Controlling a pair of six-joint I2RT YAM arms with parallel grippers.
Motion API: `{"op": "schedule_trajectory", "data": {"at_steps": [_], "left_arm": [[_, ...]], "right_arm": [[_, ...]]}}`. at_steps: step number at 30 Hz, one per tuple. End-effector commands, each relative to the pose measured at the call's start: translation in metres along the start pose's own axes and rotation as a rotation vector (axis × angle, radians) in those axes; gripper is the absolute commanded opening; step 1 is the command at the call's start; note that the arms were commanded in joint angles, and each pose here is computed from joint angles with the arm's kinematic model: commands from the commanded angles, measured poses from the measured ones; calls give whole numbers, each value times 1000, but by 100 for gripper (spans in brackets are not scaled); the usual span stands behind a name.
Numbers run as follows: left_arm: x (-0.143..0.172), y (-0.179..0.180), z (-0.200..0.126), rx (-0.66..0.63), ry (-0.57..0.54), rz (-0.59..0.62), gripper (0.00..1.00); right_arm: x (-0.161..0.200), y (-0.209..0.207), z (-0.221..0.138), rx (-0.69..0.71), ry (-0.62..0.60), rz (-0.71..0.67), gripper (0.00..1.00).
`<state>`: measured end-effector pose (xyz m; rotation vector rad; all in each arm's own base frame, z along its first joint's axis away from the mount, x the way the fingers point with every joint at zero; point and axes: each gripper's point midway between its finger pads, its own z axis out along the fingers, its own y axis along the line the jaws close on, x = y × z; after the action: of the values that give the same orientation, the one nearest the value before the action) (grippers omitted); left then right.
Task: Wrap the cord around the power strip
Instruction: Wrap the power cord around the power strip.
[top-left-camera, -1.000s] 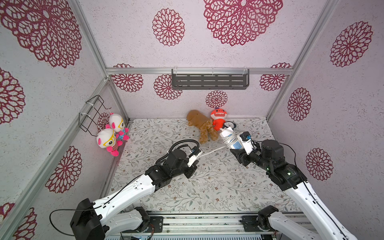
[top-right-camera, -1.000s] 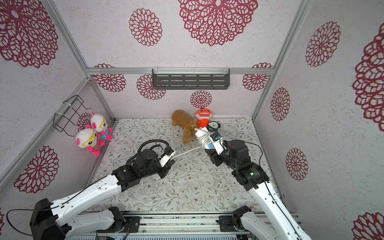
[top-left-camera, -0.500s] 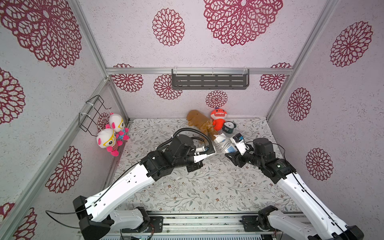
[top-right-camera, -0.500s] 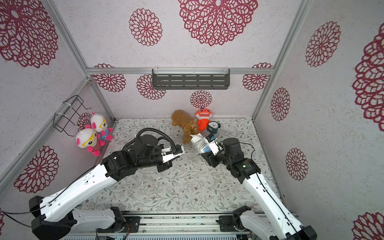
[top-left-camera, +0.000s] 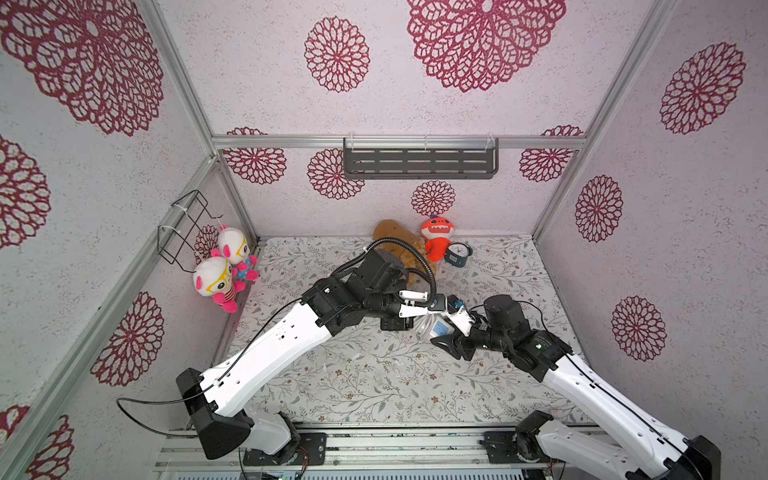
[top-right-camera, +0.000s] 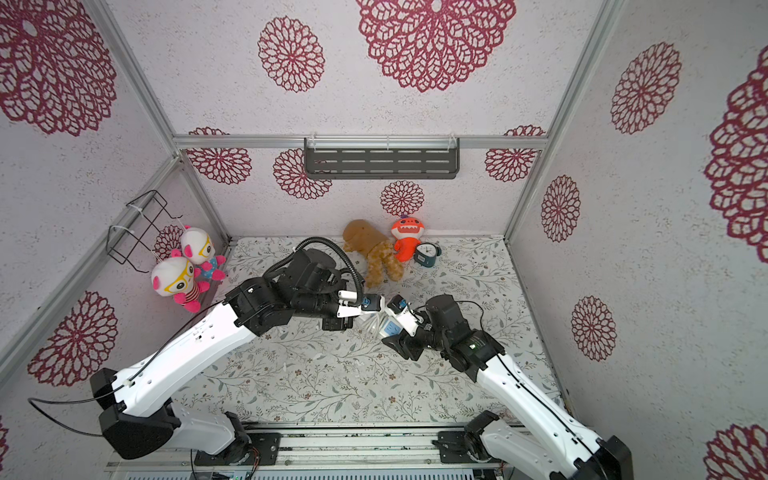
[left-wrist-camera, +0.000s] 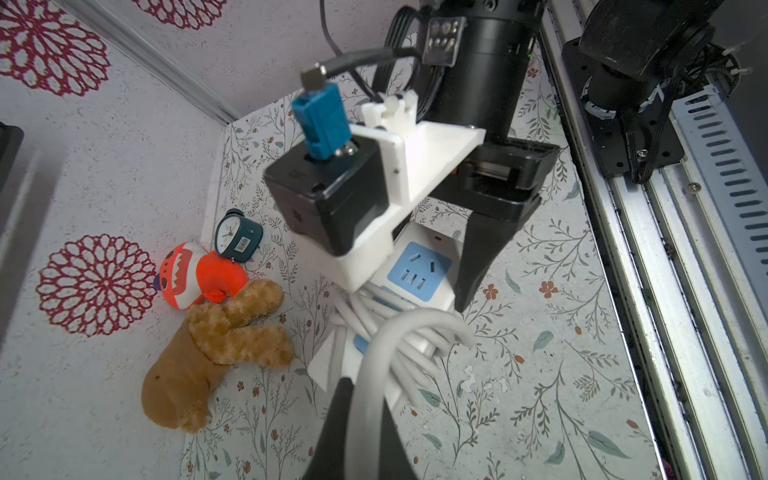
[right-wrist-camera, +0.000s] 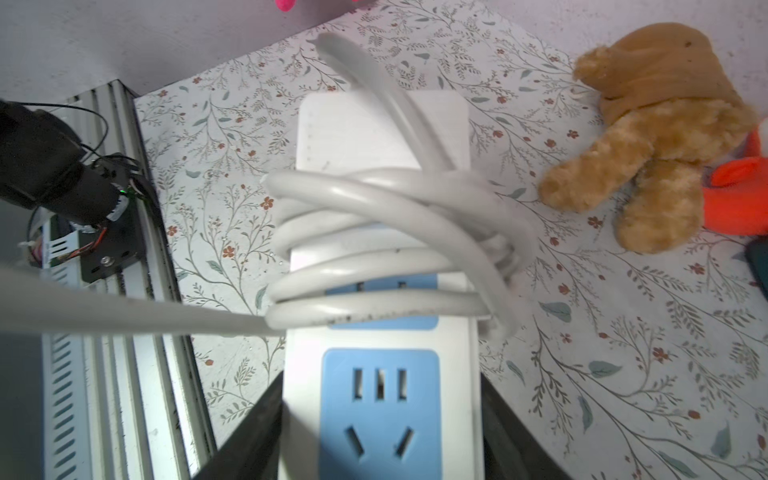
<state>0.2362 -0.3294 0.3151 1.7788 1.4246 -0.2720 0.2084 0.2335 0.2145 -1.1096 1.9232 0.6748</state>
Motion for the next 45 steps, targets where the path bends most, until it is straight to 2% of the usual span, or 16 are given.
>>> {"op": "schedule_trajectory", "data": {"at_steps": [1,5,11,14,20,24,27,31,34,45], "left_arm": [[-5,8,-4,29,-50,47,0],[5,10,13,59,-19,59,0],[3,17,15,106,-52,34,1],[-1,16,14,142,-75,3,5],[-1,8,22,185,-117,-64,7],[-4,8,22,194,-180,-130,9],[-8,12,20,190,-266,-193,11],[-9,18,17,201,-359,-264,20],[-9,17,17,223,-349,-273,25],[4,19,10,337,-259,-313,40]], "right_arm": [[-46,27,-11,-104,-175,-87,0],[-52,45,-8,-175,-188,-118,0],[-72,65,-21,-257,-239,-155,0],[-92,71,-34,-258,-308,-168,0],[-126,83,-65,-256,-459,-224,0],[-135,83,-75,-232,-522,-255,0],[-139,81,-80,-205,-564,-275,0],[-139,79,-79,-187,-563,-301,0],[-134,80,-72,-204,-528,-306,0],[-134,85,-72,-243,-531,-294,0]]}}
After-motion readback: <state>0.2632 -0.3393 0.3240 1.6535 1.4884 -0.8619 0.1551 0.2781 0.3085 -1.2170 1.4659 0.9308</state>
